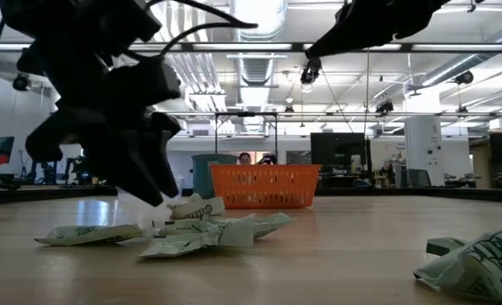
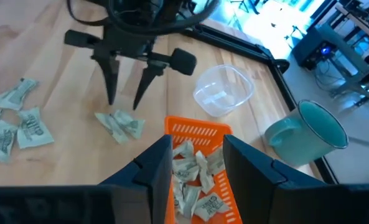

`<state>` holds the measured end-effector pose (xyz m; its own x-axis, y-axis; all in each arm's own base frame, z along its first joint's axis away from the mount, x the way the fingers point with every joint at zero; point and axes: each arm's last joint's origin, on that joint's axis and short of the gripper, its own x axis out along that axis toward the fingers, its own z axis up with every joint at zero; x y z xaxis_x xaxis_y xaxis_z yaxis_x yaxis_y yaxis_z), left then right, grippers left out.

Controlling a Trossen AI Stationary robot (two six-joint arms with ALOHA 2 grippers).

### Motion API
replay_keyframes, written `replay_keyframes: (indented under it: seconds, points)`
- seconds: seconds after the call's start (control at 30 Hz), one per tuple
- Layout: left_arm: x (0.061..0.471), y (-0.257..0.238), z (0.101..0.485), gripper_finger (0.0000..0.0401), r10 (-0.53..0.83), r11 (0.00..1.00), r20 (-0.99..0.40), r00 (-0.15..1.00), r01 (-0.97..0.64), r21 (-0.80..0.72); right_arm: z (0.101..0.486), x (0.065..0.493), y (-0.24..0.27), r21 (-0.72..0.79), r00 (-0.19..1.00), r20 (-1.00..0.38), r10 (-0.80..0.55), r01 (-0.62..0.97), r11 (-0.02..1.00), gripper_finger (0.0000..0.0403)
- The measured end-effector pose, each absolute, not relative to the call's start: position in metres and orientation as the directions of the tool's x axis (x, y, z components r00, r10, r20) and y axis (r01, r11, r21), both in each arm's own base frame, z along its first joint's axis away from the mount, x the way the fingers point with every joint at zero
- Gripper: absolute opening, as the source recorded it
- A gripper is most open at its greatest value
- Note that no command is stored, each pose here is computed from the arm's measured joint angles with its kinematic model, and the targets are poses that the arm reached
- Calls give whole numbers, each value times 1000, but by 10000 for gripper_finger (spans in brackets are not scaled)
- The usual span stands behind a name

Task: Pick and place items into bin
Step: Put the stevia packet into the orange bin

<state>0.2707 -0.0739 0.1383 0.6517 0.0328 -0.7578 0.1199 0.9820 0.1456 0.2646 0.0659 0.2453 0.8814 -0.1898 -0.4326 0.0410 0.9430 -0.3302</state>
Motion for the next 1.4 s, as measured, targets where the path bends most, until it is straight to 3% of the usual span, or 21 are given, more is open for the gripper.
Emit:
replay_keyframes:
  seconds: [0.87, 1.4]
  points:
    - [278, -72, 130, 152, -3, 963, -745, 667, 202, 177, 244, 264, 66, -327, 877, -441, -190, 40, 944, 115]
    - [278, -67, 129, 51, 11, 966, -744, 668, 184, 179, 244, 264, 66, -323, 877, -442, -188, 40, 945, 93]
